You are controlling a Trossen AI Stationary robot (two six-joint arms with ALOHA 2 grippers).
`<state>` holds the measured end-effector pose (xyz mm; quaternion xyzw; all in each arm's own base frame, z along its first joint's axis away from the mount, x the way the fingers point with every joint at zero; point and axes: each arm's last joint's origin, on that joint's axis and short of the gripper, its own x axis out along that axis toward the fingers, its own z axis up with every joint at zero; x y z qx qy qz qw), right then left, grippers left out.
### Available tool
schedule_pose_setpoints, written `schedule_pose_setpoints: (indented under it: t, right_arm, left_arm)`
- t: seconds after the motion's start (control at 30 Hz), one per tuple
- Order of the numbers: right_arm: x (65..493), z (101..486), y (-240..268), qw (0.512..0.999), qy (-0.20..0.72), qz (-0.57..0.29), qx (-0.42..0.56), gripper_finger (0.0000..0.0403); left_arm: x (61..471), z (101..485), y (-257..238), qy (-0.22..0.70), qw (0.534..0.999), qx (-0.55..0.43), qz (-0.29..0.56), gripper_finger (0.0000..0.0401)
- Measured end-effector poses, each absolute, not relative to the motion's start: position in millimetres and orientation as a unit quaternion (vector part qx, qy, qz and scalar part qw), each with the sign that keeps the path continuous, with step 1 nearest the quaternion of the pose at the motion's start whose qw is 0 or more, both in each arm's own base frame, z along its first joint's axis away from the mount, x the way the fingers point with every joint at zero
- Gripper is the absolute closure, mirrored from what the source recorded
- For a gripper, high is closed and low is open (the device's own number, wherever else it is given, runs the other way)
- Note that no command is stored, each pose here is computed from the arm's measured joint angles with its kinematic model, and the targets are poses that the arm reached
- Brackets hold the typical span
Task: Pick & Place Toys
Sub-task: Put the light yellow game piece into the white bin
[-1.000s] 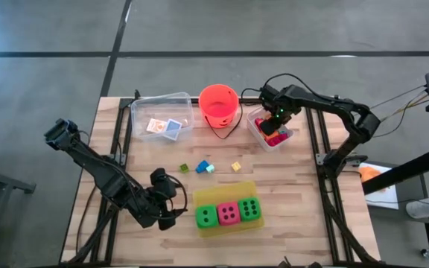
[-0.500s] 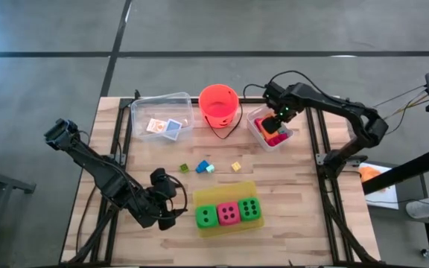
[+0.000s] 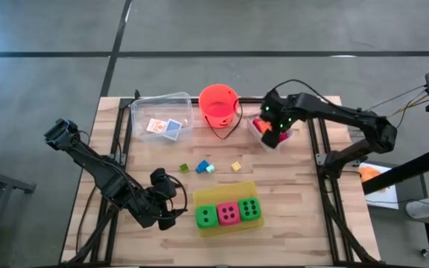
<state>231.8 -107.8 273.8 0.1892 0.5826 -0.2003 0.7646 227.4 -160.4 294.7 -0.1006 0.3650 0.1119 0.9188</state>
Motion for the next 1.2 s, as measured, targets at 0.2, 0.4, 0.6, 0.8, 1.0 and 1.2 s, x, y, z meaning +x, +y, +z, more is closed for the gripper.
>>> schedule_pose_setpoints:
  t: [0.2,0.4,0.6,0.8,1.0,1.2]
  right_arm:
    - [258,266,-65,0.8,0.588,-0.083,0.083,0.0187]
    - [291,249,-24,0.826,0.564,-0.008,0.007,0.0187]
    - [320,222,-4,0.83,0.555,0.009,-0.058,0.0187]
    - [339,197,-5,0.811,0.58,0.005,-0.074,0.0187]
    - [353,179,-4,0.799,0.595,0.017,-0.085,0.0187]
    - [360,169,-4,0.796,0.597,0.026,-0.095,0.0187]
  left_arm:
    - [227,295,-160,0.365,0.919,-0.101,0.112,0.0006]
    - [227,295,-160,0.365,0.919,-0.101,0.112,0.0006]
    - [227,295,-160,0.365,0.919,-0.101,0.112,0.0006]
    - [227,295,-160,0.365,0.919,-0.102,0.112,0.0006]
    - [227,295,-160,0.365,0.919,-0.102,0.112,0.0006]
    - [227,295,-160,0.365,0.919,-0.102,0.112,0.0006]
